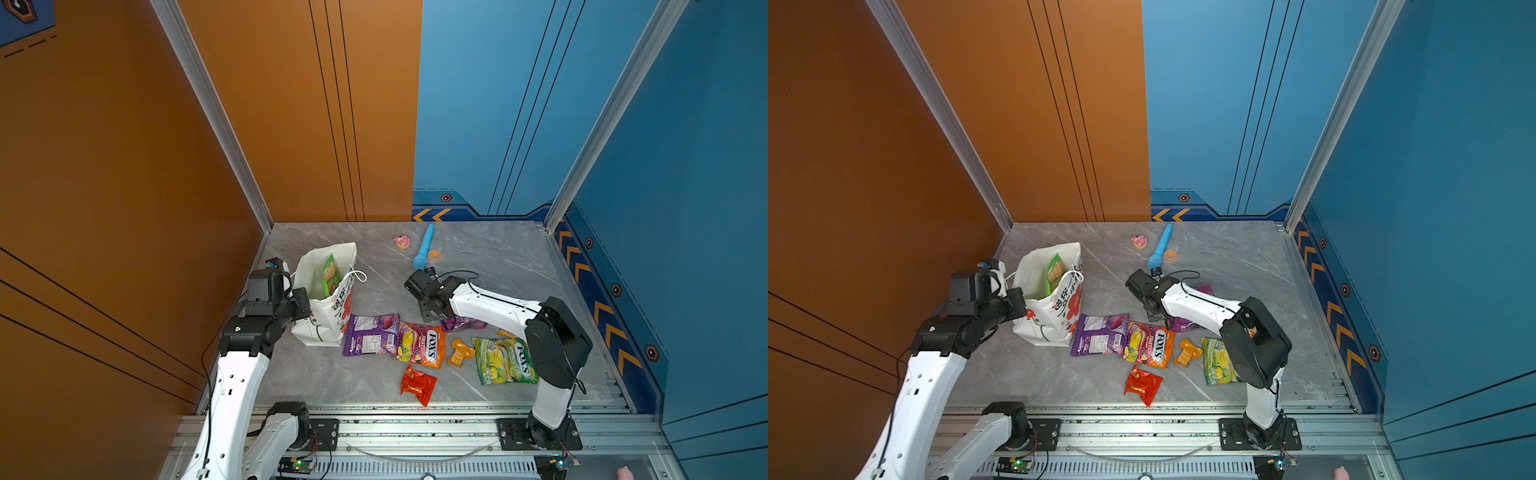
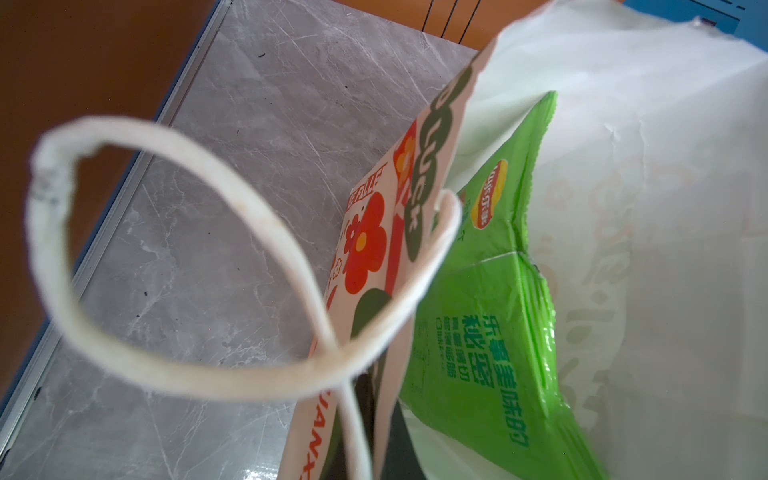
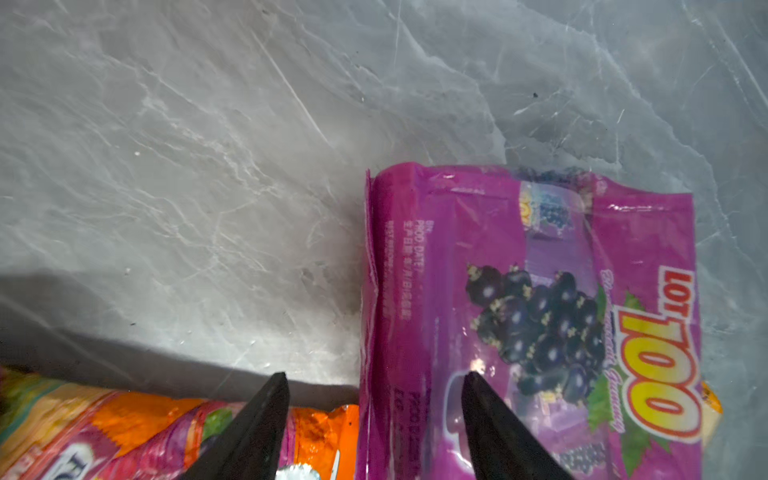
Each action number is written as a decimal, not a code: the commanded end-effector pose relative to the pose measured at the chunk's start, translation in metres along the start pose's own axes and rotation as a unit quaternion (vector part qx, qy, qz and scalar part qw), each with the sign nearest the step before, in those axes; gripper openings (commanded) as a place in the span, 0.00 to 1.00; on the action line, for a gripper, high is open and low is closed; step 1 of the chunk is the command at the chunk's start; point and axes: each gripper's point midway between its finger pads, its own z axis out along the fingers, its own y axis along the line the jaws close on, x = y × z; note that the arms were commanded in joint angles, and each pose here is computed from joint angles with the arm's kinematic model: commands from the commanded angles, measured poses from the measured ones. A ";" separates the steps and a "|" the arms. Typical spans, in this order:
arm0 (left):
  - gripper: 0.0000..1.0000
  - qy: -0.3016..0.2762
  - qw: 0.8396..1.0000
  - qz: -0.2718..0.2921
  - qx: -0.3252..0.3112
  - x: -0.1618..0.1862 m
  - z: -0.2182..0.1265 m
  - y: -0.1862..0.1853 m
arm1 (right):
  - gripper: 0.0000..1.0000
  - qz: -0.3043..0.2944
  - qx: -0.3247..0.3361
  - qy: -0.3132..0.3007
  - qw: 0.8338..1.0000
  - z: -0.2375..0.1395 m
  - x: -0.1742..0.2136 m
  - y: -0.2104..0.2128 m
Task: Place the snacks into the paper bag
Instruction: 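Grasp the purple LOT100 grape candy pack with the right gripper and lift, then carry the purple grape pack with the right gripper over the paper bag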
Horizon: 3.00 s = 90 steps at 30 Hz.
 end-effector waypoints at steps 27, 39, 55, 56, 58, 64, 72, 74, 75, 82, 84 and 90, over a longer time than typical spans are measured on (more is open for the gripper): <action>0.00 -0.005 1.000 -0.002 -0.004 0.001 0.000 0.004 | 0.00 -0.099 0.110 0.036 0.988 0.019 0.023 -0.007; 0.00 -0.007 1.000 -0.002 -0.004 0.001 -0.001 0.005 | 0.00 -0.074 0.017 -0.006 0.997 -0.017 0.012 0.027; 0.00 -0.007 1.000 -0.001 0.013 0.000 -0.002 -0.001 | 0.00 0.063 -0.210 -0.217 0.951 -0.176 -0.057 0.013; 0.00 -0.009 1.000 -0.001 0.016 0.000 -0.002 -0.002 | 0.00 0.068 -0.224 -0.229 0.945 -0.185 -0.060 0.011; 0.00 -0.010 1.000 -0.001 0.024 -0.001 -0.003 -0.005 | 0.00 0.075 -0.252 -0.254 0.931 -0.205 -0.066 0.010; 0.00 -0.015 0.999 0.000 0.046 -0.002 -0.007 -0.013 | 0.00 0.079 -0.301 -0.304 0.900 -0.249 -0.083 0.006; 0.00 -0.025 0.998 0.003 0.058 -0.005 -0.011 -0.017 | 0.00 0.080 -0.346 -0.357 0.864 -0.304 -0.107 0.003; 0.00 -0.026 0.998 0.005 0.059 -0.005 -0.012 -0.018 | 0.00 0.083 -0.357 -0.371 0.853 -0.318 -0.112 0.002; 0.00 -0.027 0.998 0.005 0.060 -0.005 -0.012 -0.018 | 0.00 0.084 -0.365 -0.379 0.846 -0.327 -0.115 0.001; 0.00 -0.041 0.998 0.005 0.040 -0.011 -0.016 -0.011 | 0.00 0.088 -0.423 -0.436 0.789 -0.392 -0.133 0.003; 0.00 -0.049 0.998 0.006 0.039 -0.017 -0.020 -0.012 | 0.00 0.087 -0.437 -0.452 0.773 -0.411 -0.136 0.004; 0.00 -0.061 0.998 0.021 -0.007 -0.040 -0.036 -0.007 | 0.00 0.082 -0.476 -0.485 0.729 -0.455 -0.141 0.012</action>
